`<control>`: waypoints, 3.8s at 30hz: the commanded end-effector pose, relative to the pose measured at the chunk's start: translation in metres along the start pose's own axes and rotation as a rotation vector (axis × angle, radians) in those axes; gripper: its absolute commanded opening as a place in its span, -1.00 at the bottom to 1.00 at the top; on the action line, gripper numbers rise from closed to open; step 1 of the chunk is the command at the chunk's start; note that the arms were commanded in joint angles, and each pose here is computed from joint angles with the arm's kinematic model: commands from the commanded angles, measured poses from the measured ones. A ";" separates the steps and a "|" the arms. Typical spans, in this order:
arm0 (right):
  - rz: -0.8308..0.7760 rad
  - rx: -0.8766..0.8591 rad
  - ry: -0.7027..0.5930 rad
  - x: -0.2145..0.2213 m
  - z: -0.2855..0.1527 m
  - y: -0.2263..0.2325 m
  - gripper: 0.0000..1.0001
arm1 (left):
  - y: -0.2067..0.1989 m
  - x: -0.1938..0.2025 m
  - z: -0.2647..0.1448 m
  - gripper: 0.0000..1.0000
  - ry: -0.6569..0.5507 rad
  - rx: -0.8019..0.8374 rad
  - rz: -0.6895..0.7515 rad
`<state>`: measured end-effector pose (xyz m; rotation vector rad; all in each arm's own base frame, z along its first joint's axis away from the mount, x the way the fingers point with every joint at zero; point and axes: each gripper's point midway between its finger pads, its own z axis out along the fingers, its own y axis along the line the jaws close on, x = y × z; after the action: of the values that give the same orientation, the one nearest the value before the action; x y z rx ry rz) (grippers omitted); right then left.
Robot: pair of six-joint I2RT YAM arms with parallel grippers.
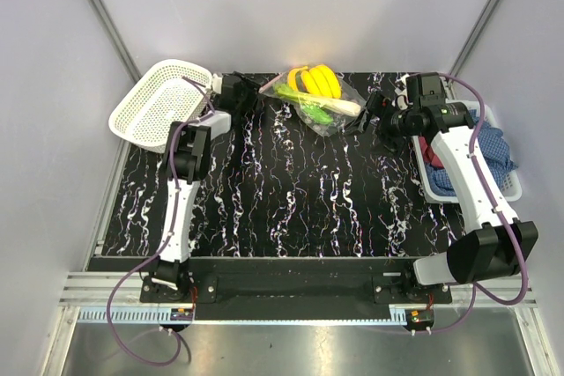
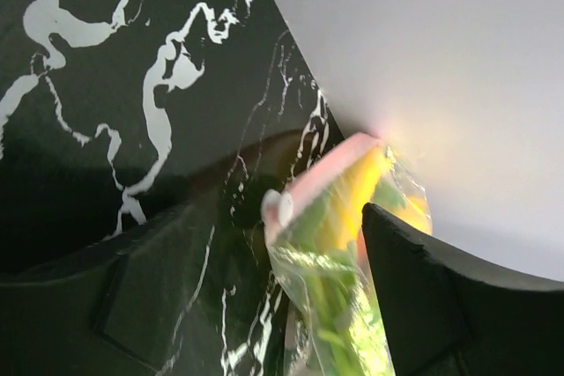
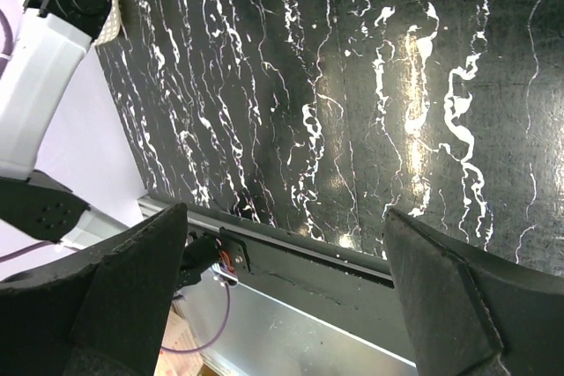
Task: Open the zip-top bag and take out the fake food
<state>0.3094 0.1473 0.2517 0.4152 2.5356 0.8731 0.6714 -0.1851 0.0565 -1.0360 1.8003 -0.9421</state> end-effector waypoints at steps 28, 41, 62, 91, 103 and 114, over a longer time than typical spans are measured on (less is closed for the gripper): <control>-0.181 -0.051 0.008 -0.003 0.018 0.007 0.99 | -0.116 0.043 -0.214 -1.00 0.193 0.310 0.452; -0.511 -0.070 -0.046 -0.001 0.014 0.056 0.99 | -0.134 0.104 -0.324 -1.00 0.395 0.107 0.311; -1.400 -0.639 -0.315 0.039 0.072 0.120 0.99 | -0.125 0.128 -0.397 -0.98 0.503 -0.041 0.044; -1.283 -0.781 -0.033 0.086 0.130 0.134 -0.90 | -0.124 0.082 -0.414 0.61 0.369 0.042 0.355; -1.267 -0.878 0.017 0.099 0.099 0.145 -1.00 | -0.093 0.110 -0.442 0.50 0.544 0.558 1.000; -1.206 -0.919 0.058 0.106 0.082 0.153 -1.00 | -0.052 0.122 -0.405 0.35 0.543 0.718 1.321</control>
<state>0.2878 0.3454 0.2058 -1.2451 1.7319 1.2451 0.2591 -0.2232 0.1977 0.7281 1.9740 -0.8678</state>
